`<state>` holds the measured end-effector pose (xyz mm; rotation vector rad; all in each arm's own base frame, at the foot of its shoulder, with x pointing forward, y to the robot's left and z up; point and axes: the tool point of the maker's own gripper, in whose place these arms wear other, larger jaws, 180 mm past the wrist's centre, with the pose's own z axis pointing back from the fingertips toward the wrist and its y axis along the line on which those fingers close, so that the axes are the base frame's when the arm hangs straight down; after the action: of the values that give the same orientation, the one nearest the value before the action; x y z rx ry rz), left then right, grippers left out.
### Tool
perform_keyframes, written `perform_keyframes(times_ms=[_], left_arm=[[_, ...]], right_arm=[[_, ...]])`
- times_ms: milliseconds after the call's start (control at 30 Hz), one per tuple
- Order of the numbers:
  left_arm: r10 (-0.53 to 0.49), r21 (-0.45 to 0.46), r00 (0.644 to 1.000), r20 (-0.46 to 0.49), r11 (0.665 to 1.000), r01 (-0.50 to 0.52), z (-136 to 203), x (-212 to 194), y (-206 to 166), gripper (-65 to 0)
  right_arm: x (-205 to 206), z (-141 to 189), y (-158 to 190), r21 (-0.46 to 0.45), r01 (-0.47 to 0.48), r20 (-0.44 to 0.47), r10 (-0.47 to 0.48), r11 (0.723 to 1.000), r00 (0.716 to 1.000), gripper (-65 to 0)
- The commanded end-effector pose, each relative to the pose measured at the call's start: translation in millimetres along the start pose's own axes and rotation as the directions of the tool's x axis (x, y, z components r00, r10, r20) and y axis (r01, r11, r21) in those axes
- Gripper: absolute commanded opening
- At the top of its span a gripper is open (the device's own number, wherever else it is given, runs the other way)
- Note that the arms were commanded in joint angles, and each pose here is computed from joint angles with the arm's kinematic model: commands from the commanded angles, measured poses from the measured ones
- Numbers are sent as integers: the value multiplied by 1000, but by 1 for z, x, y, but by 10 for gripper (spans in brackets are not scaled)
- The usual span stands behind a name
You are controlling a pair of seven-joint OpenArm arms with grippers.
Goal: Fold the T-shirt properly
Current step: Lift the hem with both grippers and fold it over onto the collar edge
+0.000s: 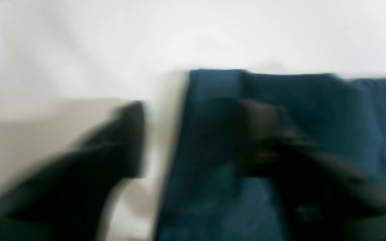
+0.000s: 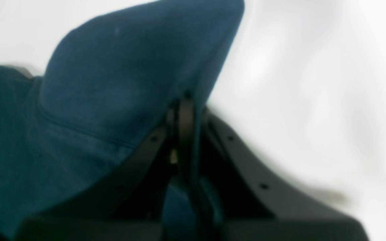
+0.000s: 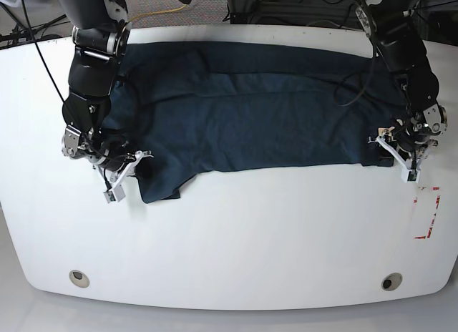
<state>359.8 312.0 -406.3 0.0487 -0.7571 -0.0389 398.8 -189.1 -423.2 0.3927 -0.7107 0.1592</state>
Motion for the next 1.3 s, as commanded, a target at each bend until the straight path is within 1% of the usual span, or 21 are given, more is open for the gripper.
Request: perform_keyframes(times_ms=[0,100,167,300,400,533,633,700,833,933,1067,1200,1267], left_arm=[[-15,23,999,44,1000,14,3,16,10,-511],[-18,24,999,47,1000,17,4,18,9,-615],[-19,25,999,49,1000,18,4,19,10,-650],[-27,33,997,69,999,24,8,25,12,-650],[-61,59,990,127,997,54,20,47,14,-650],[-131,52,979,158,991,124,34,53,8,-650],[-196,47,962,190,980,191,45,64,2,-650],[-223,42,957,184,975,219,50,58,-2,-650],[-268,46,945,189,963,264,61,53,-5,-650],[-292,43,940,176,956,289,66,45,-6,-650],[-272,81,949,161,962,262,76,34,11,-650],[-257,95,957,137,965,245,80,21,20,-650],[-256,92,959,122,965,245,80,13,21,-650]], right_arm=[[23,8,-5,-25,-42,38,43,999,998,-650],[22,10,-4,-29,-53,29,54,998,998,-650],[25,13,-4,-35,-65,34,66,997,997,-650],[37,21,-1,-51,-104,51,107,993,993,-650],[48,29,-1,-70,-139,59,143,988,988,-650],[65,43,1,-103,-194,66,202,975,977,-650],[76,56,4,-130,-234,63,244,963,968,-650],[77,63,5,-146,-256,56,266,956,962,-650],[83,84,12,-196,-320,53,336,927,940,-650],[77,97,16,-226,-356,24,371,906,928,-650],[66,116,25,-262,-408,-8,421,874,907,-650],[48,133,36,-282,-452,-42,460,846,887,-650],[37,137,40,-282,-466,-58,470,839,881,-650]])
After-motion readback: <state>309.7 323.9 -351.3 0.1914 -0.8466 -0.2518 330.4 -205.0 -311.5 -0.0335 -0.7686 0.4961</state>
